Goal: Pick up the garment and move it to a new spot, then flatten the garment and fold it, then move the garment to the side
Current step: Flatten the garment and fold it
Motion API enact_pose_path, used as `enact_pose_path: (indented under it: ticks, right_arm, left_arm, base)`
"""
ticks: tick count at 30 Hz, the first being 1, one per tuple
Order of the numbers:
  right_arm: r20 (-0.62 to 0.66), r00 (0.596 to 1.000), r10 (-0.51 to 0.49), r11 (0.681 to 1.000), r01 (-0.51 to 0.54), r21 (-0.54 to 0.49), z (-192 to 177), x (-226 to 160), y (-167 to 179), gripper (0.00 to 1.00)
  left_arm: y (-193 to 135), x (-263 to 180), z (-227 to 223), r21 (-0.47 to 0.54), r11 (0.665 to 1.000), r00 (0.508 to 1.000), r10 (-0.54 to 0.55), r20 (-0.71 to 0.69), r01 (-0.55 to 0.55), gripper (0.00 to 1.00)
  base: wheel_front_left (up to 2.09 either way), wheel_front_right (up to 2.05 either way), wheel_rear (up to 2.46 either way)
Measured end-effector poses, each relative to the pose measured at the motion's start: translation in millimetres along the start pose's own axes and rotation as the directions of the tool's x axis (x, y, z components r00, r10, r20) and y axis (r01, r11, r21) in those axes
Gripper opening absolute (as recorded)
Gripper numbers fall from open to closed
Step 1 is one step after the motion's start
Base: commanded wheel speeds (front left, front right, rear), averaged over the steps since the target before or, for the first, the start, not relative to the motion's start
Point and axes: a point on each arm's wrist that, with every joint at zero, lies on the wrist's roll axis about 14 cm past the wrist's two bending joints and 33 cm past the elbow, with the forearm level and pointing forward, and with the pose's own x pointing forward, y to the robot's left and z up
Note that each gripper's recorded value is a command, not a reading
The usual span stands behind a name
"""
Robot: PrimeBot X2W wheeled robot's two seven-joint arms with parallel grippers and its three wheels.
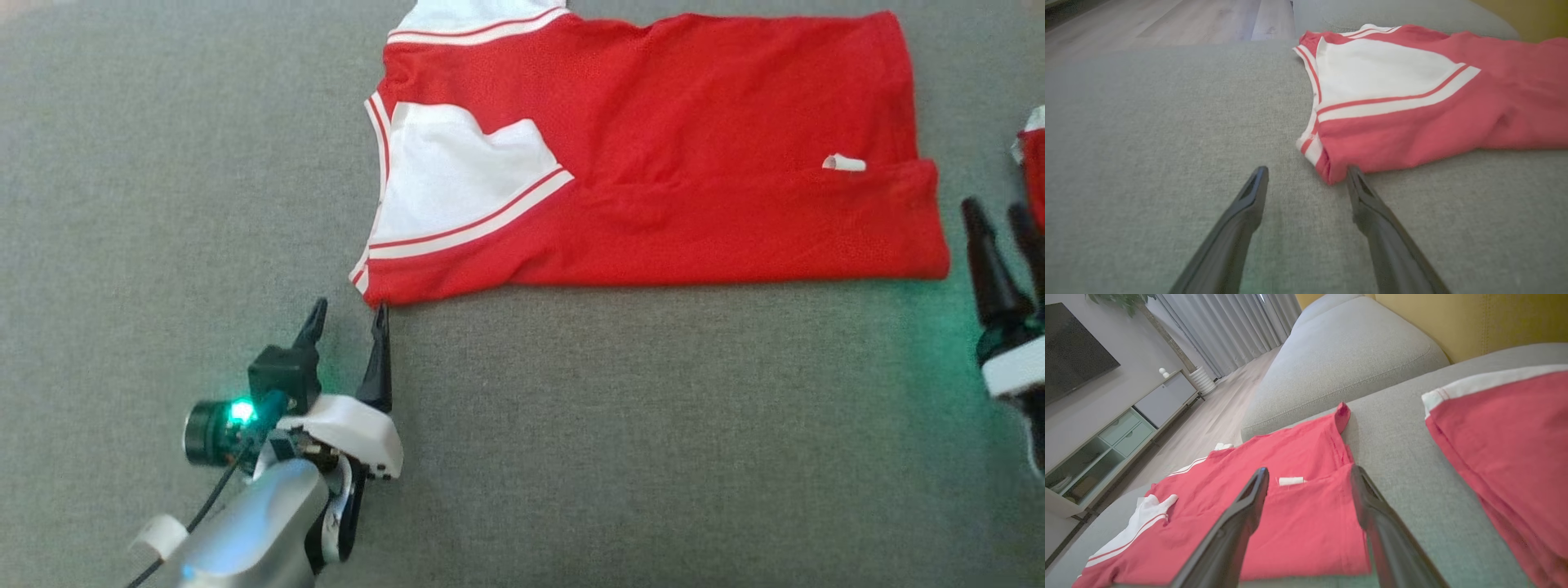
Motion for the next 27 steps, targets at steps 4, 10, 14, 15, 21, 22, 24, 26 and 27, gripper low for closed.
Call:
enact_pose_path:
  ticks: [4, 10, 14, 15, 21, 22, 24, 26, 27]
  right_arm:
    - [0.004, 1.000, -0.002, 1.000, 0.002, 0.010, -4.3, -8.3, 3.7, 1.00]
    - [0.013, 1.000, -0.011, 1.000, 0.011, 0.013, -1.9, -12.1, 1.9, 1.00]
    - [0.000, 1.000, -0.030, 0.999, 0.030, 0.010, -6.2, -13.0, -4.3, 1.00]
    - [-0.004, 1.000, -0.031, 0.999, 0.031, 0.010, -7.3, -13.0, -4.8, 1.00]
    - [-0.017, 0.999, -0.037, 0.999, 0.038, 0.008, -11.4, -13.5, -6.8, 1.00]
    - [-0.019, 0.999, -0.038, 0.999, 0.038, 0.007, -12.1, -13.5, -7.1, 1.00]
    - [-0.021, 0.999, -0.039, 0.999, 0.039, 0.007, -12.9, -13.6, -7.5, 1.00]
    - [-0.031, 0.998, -0.045, 0.999, 0.045, 0.002, -15.7, -13.5, -9.6, 1.00]
    - [-0.037, 0.998, -0.050, 0.999, 0.050, -0.002, -17.2, -13.1, -11.0, 1.00]
  left_arm:
    - [1.3, -2.9, -8.8, -0.018, 1.000, 0.999, 0.020, -0.040, -0.020, 1.00]
    - [-1.8, -0.4, -16.0, -0.036, 0.999, 0.998, 0.006, -0.067, -0.008, 1.00]
    - [-9.7, 7.5, -10.1, -0.044, 0.999, 0.998, -0.022, -0.056, 0.019, 0.89]
    - [-9.2, 9.5, -8.0, -0.041, 0.999, 0.998, -0.024, -0.052, 0.022, 0.81]
    - [-12.5, 17.4, -1.5, -0.029, 0.998, 0.998, -0.050, -0.041, 0.049, 0.00]
    - [-13.2, 17.6, -3.1, -0.027, 0.998, 0.997, -0.056, -0.046, 0.055, 0.00]
    - [-13.3, 17.6, -4.8, -0.025, 0.998, 0.997, -0.060, -0.051, 0.059, 0.00]
    - [-12.2, 18.2, -6.3, -0.016, 0.998, 0.996, -0.063, -0.057, 0.063, 0.00]
    - [-12.3, 18.8, -5.8, -0.007, 0.998, 0.996, -0.067, -0.055, 0.067, 0.00]
  base:
    - [0.00, 0.00, 0.00]
    - [0.00, 0.00, 0.00]
    - [0.00, 0.00, 0.00]
    - [0.00, 0.00, 0.00]
    - [0.00, 0.00, 0.00]
    - [0.00, 0.00, 0.00]
    - [0.00, 0.00, 0.00]
    - [0.00, 0.00, 0.00]
    - [0.00, 0.00, 0.00]
